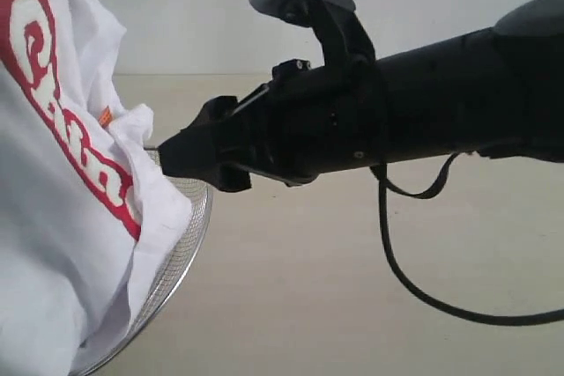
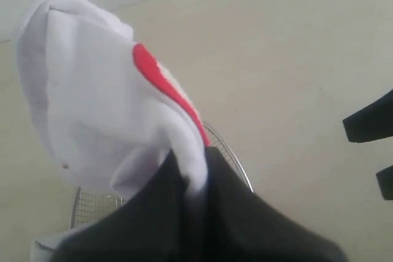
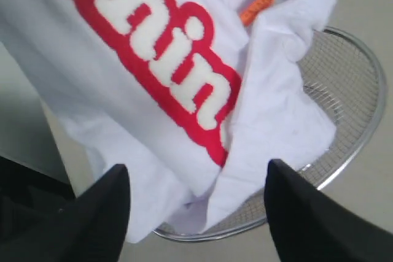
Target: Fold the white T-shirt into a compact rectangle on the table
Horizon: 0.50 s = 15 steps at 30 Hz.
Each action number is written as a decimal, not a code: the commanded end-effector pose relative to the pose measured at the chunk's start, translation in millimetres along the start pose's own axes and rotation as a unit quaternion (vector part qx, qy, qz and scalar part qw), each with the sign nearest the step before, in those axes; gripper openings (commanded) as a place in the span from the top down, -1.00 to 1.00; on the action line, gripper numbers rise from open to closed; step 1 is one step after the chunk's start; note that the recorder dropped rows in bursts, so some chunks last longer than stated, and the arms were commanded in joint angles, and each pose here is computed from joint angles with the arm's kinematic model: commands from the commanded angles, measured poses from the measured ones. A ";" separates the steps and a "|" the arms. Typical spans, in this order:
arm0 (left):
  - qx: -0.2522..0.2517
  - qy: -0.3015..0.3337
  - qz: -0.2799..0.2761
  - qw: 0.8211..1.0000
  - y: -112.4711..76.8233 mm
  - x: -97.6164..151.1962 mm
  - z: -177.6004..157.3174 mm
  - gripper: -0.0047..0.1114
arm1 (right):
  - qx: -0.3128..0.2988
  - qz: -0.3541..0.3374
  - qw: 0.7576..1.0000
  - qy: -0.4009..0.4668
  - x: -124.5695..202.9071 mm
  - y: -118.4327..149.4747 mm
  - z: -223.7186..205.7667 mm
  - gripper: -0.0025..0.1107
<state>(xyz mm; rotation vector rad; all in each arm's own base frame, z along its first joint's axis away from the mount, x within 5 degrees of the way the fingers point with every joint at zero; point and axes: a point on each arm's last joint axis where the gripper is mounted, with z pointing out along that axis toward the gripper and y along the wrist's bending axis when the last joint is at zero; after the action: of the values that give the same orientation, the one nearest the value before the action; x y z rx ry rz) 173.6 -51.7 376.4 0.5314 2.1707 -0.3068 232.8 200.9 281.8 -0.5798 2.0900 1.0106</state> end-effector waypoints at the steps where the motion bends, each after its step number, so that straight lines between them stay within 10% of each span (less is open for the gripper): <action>1: 0.002 -0.007 0.004 1.000 -1.6 -2.8 -5.6 0.84 | -0.004 0.006 1.000 0.002 7.1 -10.8 17.6 -0.04; 15: 0.002 -0.001 0.007 1.000 -1.6 -1.7 -5.6 0.84 | 0.006 -0.056 0.998 0.015 3.8 -16.2 70.6 -0.12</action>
<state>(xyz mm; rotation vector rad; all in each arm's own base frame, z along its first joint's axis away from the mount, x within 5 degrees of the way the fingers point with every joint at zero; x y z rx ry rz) 172.1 -51.7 374.7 0.5449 2.1918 -0.3095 269.8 235.4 240.4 -0.6350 2.1037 0.9657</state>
